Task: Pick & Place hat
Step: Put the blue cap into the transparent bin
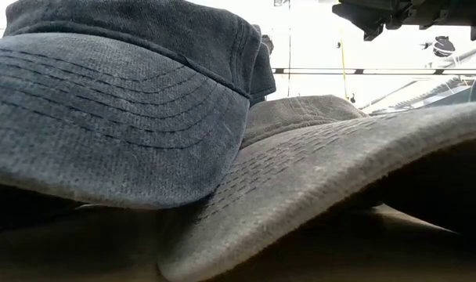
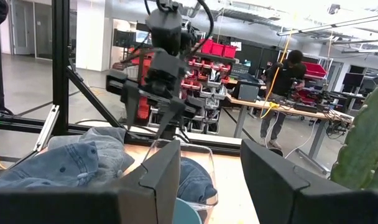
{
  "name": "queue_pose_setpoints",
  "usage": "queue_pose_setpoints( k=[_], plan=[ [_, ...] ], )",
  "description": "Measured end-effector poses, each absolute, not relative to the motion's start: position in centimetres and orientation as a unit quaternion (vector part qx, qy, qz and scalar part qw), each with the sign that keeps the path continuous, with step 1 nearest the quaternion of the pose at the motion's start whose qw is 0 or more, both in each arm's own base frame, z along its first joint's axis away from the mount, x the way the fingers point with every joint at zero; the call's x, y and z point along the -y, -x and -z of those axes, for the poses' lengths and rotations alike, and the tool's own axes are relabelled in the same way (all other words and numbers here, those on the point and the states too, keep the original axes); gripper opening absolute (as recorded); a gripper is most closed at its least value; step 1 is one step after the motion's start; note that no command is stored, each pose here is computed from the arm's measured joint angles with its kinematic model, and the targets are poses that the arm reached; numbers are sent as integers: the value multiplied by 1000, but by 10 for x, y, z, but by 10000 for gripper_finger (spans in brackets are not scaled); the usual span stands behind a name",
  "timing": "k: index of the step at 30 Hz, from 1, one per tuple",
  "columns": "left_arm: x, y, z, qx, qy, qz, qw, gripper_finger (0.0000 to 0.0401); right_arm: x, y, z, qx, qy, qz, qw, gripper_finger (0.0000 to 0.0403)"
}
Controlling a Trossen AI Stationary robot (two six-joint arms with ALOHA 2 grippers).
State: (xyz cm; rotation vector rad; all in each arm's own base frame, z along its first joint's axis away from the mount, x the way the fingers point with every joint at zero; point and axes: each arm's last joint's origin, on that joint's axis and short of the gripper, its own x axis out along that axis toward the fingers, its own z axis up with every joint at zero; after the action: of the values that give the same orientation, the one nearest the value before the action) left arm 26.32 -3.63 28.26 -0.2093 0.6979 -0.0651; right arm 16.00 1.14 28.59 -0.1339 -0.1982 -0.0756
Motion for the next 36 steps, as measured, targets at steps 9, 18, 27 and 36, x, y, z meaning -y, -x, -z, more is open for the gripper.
queue_pose_setpoints(
  k=[9,18,27,36],
  plan=[
    [48,-261,-283,-343,89,55,933,251,-8,-124,-288,77,46,63,994,155],
    [49,-266,-289,-308,109,53,944,251,-5,-100,-277,25,41,61,997,155],
    [62,-268,-291,-291,131,77,945,251,-3,-92,-276,21,38,87,995,155],
    [94,-285,-299,-402,112,81,905,250,-3,-92,-276,22,41,85,995,155]
  ],
)
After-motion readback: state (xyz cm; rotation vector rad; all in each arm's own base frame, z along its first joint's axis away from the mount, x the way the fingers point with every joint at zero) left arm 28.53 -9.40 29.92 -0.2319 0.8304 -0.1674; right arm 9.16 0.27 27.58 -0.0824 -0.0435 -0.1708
